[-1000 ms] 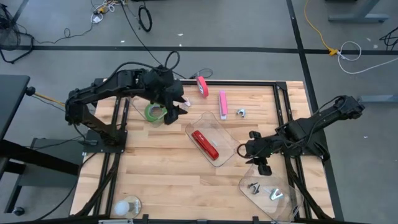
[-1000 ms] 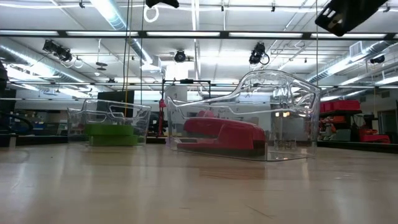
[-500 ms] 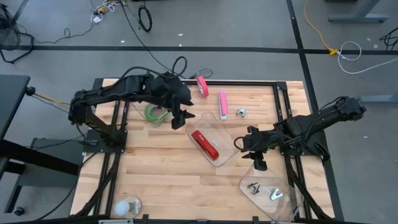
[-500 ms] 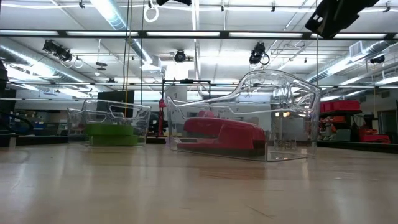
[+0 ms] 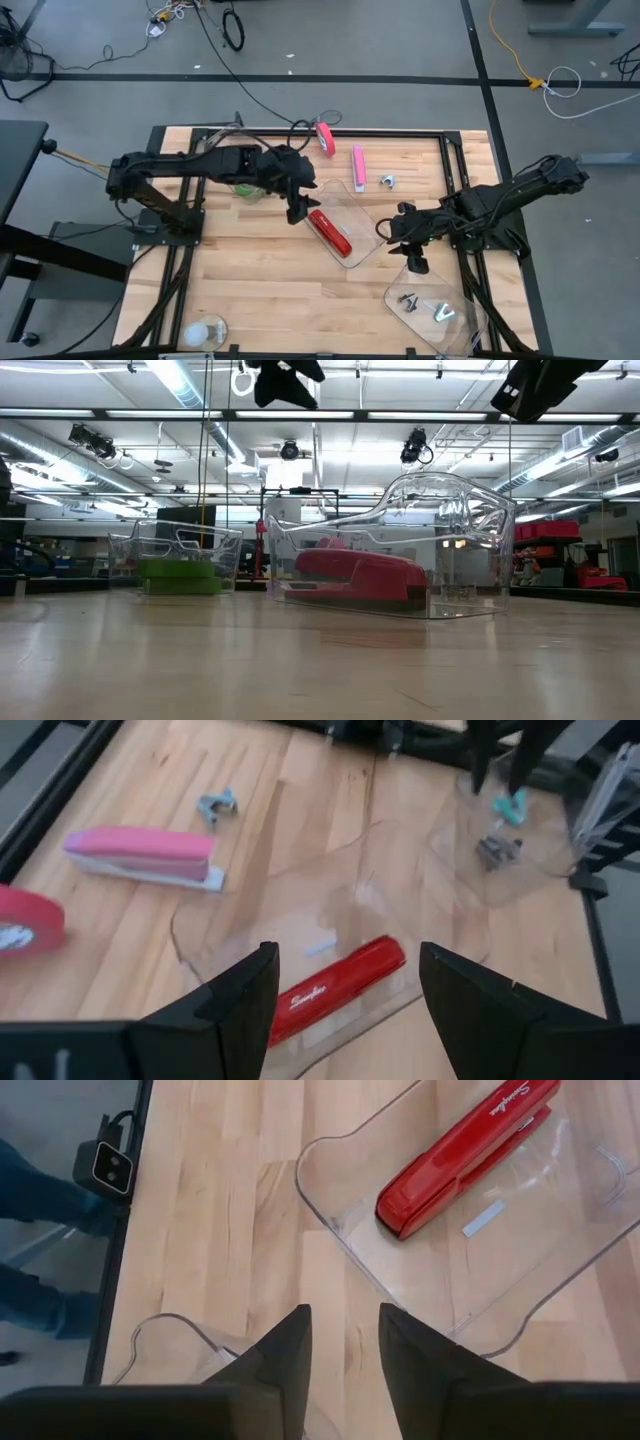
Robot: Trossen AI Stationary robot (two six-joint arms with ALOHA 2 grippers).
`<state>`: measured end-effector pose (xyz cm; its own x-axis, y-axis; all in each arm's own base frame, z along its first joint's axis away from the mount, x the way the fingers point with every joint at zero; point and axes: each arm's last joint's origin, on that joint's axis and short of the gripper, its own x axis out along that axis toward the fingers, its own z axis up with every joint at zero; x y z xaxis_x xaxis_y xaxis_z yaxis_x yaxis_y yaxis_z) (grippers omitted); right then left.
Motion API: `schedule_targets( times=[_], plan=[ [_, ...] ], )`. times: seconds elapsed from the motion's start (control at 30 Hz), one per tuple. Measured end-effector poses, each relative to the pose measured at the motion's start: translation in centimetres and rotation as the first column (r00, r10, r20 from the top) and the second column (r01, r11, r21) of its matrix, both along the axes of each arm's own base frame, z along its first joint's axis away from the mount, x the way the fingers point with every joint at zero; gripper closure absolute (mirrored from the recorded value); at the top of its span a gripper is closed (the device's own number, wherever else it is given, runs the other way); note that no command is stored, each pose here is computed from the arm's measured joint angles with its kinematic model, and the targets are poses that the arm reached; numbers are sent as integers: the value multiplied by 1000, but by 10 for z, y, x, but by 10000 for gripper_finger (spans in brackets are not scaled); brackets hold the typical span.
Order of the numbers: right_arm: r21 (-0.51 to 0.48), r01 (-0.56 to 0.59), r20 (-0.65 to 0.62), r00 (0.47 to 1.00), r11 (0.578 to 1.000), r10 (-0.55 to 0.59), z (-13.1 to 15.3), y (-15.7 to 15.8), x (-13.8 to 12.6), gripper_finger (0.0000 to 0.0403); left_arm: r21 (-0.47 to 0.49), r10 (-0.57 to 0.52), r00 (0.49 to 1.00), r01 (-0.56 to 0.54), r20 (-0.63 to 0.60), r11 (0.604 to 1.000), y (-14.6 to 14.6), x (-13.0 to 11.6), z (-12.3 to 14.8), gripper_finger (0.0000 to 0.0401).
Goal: Pick and place Stapler, Stapler remover, tape
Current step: Put the purple staple remover into the bottom transparent bin
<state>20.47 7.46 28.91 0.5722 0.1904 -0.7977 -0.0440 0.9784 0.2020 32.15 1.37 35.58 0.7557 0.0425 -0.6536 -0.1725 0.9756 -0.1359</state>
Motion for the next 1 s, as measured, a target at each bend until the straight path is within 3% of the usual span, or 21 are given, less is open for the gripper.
schedule_targets(
  times=[0.5,0.77,1.0],
  plan=[
    [-11,7,26,1000,1000,-7,1,0,2,250,202,32,998,-20,-57,979,14,-40,10,158],
    [-16,64,65,996,998,-63,3,-2,5,249,193,56,995,-40,-79,980,18,-41,8,158],
    [-100,178,100,981,979,-168,18,-23,8,221,191,57,995,-41,-76,981,18,-42,9,158]
  ],
)
